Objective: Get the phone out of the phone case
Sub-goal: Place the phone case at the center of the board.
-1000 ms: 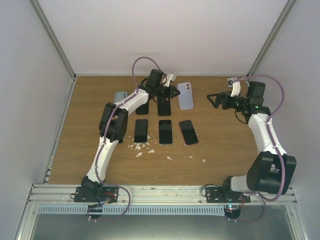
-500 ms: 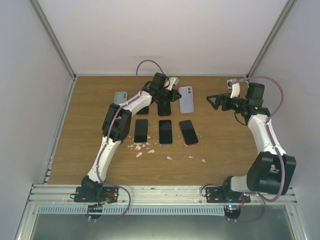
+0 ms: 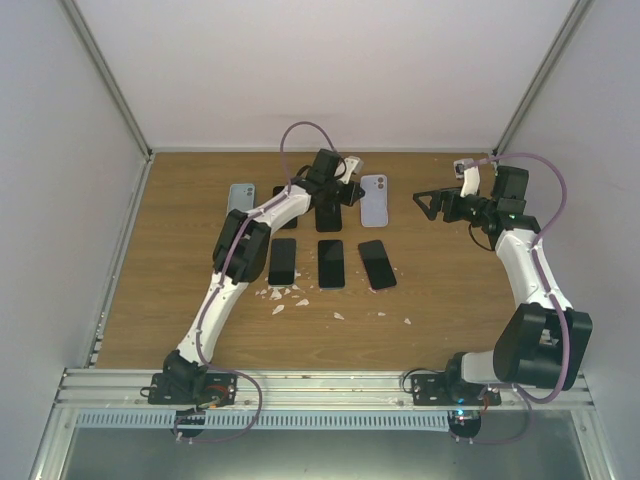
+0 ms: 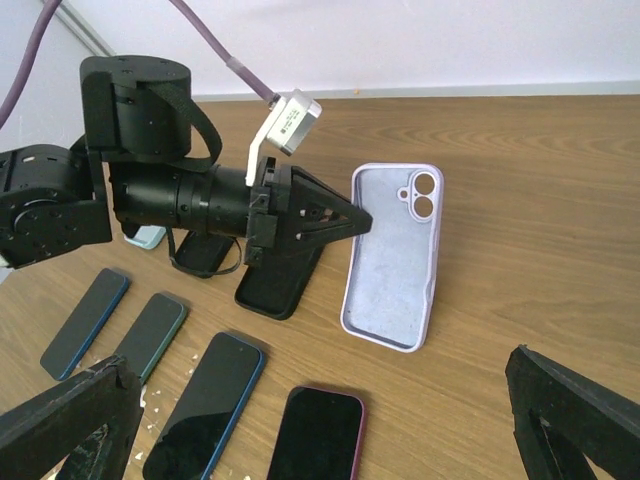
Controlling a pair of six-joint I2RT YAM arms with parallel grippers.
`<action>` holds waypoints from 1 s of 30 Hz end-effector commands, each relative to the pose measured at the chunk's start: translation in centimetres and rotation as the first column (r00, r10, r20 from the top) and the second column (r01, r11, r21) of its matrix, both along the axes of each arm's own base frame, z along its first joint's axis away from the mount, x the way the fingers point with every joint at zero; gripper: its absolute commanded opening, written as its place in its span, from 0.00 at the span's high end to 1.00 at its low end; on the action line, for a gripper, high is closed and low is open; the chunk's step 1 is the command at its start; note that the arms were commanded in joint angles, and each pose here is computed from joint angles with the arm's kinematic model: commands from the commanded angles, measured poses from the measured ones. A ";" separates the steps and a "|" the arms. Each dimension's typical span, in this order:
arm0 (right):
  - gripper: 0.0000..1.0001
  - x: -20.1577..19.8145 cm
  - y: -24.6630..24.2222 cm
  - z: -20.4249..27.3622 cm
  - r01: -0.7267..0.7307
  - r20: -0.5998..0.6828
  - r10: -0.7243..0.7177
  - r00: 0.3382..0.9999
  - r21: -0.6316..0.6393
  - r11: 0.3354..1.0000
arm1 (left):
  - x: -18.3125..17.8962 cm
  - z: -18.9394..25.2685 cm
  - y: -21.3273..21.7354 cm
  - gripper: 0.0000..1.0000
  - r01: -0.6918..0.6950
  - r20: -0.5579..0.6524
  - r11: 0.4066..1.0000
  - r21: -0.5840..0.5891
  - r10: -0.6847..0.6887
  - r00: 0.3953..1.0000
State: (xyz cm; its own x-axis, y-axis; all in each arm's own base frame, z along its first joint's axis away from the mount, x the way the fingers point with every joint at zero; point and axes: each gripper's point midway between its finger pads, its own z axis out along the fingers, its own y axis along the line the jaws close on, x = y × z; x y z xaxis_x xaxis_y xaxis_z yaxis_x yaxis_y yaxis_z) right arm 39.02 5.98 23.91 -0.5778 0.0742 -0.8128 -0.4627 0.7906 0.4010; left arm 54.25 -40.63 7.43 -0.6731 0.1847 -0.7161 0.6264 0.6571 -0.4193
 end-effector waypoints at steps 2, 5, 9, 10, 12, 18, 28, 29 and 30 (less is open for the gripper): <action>0.00 0.2 -0.2 0.3 0.000 0.022 0.000 1.000 0.000 1.000 | -3.1 -7.4 0.1 1.00 0.052 -0.117 0.986 0.158 -0.034 0.993; 0.00 0.2 -0.1 0.2 -0.002 0.017 0.002 1.000 0.006 1.000 | -3.8 -8.6 0.2 1.00 0.060 -0.148 0.982 0.178 -0.034 0.988; 0.00 0.3 -0.2 0.4 -0.001 0.019 0.001 1.000 0.007 1.000 | -4.6 -10.3 0.5 1.00 0.076 -0.184 0.975 0.210 -0.037 0.982; 0.01 0.3 -0.1 0.4 -0.002 0.019 0.002 1.000 0.007 1.000 | -4.9 -10.7 0.5 1.00 0.090 -0.195 0.972 0.216 -0.048 0.980; 0.00 0.2 -0.1 0.4 -0.003 0.022 0.003 1.000 0.007 1.000 | -5.5 -11.4 0.4 1.00 0.111 -0.216 0.967 0.229 -0.061 0.975; 0.00 0.3 -0.1 0.4 -0.002 0.020 0.001 1.000 0.011 1.000 | -6.4 -11.4 -0.4 1.00 0.142 -0.218 0.961 0.238 -0.089 0.972; 0.00 -0.1 0.0 0.8 -0.001 0.036 0.001 0.999 0.009 1.000 | -5.2 -11.8 1.8 0.72 0.014 -0.183 0.938 0.346 0.053 0.982; 0.00 -0.1 -0.1 0.9 0.000 0.039 0.000 0.999 0.008 1.000 | -5.1 -11.7 1.6 0.68 0.015 -0.184 0.942 0.337 0.050 0.982; 0.00 -0.2 -0.1 0.8 0.000 0.041 0.000 0.999 0.006 1.000 | -5.0 -11.3 1.4 0.63 0.016 -0.177 0.945 0.326 0.045 0.983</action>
State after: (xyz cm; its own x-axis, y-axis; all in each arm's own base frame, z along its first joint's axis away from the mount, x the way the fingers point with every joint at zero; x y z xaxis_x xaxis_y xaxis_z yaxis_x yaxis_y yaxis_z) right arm 39.06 6.02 24.01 -0.5739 0.0764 -0.8153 -0.4658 0.7885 0.4017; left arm 52.60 -41.87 3.03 -0.6852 0.2925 -0.6670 0.6223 0.7110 -0.3275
